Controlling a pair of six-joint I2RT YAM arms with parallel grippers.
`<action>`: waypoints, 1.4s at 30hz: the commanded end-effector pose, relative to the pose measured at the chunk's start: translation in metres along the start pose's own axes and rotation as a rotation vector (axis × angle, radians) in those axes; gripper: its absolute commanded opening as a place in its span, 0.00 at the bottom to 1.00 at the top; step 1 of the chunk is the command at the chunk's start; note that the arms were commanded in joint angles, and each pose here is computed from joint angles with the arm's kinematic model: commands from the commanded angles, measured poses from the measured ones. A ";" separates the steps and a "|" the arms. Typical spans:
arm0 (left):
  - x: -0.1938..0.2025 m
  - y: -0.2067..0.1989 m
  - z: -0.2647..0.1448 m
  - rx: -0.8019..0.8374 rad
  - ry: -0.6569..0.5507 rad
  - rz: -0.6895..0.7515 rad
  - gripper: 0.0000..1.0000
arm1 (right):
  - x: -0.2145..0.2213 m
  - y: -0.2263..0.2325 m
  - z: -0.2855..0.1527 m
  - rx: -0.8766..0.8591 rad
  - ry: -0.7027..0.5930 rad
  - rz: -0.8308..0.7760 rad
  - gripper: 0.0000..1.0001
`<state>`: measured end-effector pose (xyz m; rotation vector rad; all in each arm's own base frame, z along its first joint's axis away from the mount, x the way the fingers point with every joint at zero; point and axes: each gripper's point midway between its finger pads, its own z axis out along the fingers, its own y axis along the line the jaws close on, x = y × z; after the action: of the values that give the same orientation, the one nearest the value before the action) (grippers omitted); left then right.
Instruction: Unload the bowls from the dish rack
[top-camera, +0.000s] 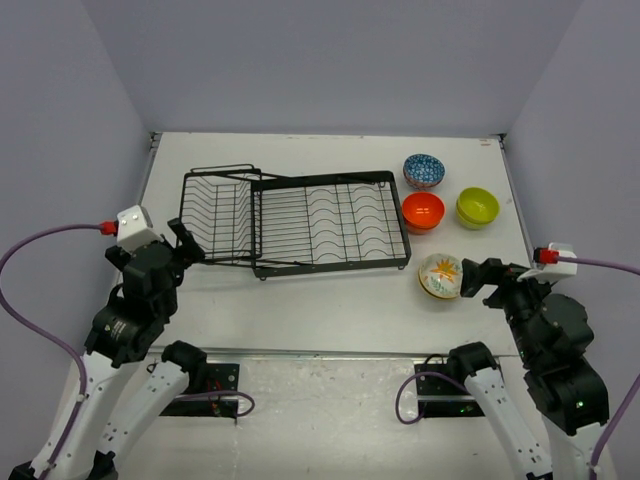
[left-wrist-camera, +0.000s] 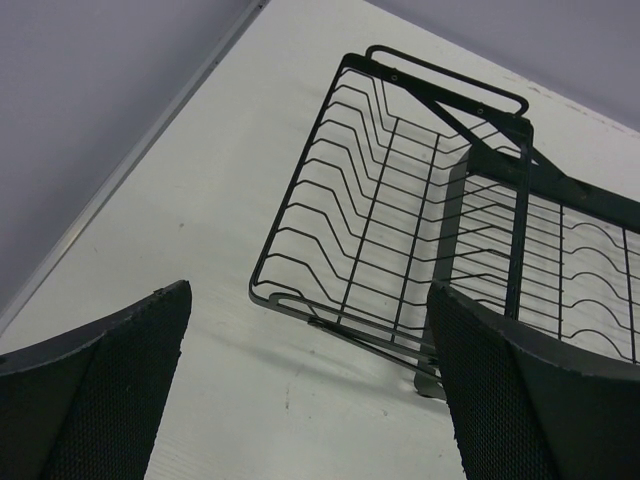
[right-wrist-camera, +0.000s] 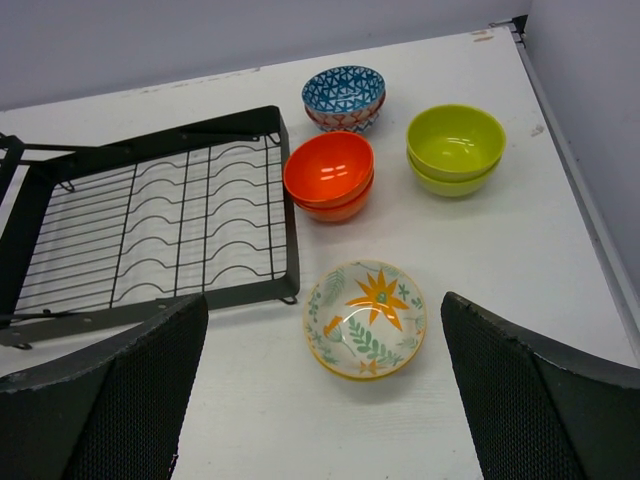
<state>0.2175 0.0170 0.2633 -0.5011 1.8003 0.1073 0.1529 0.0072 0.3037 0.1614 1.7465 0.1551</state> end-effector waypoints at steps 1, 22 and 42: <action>-0.010 -0.001 -0.003 0.027 -0.045 -0.016 1.00 | -0.012 -0.003 -0.002 0.024 -0.022 0.004 0.99; -0.017 0.003 -0.013 0.060 -0.092 -0.053 1.00 | -0.026 -0.009 -0.017 0.045 -0.035 -0.022 0.99; -0.014 0.001 -0.012 0.070 -0.087 -0.050 1.00 | -0.030 -0.010 -0.022 0.047 -0.041 -0.020 0.99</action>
<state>0.2056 0.0186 0.2748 -0.4958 1.7245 0.0361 0.1363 -0.0063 0.3312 0.1896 1.7002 0.1176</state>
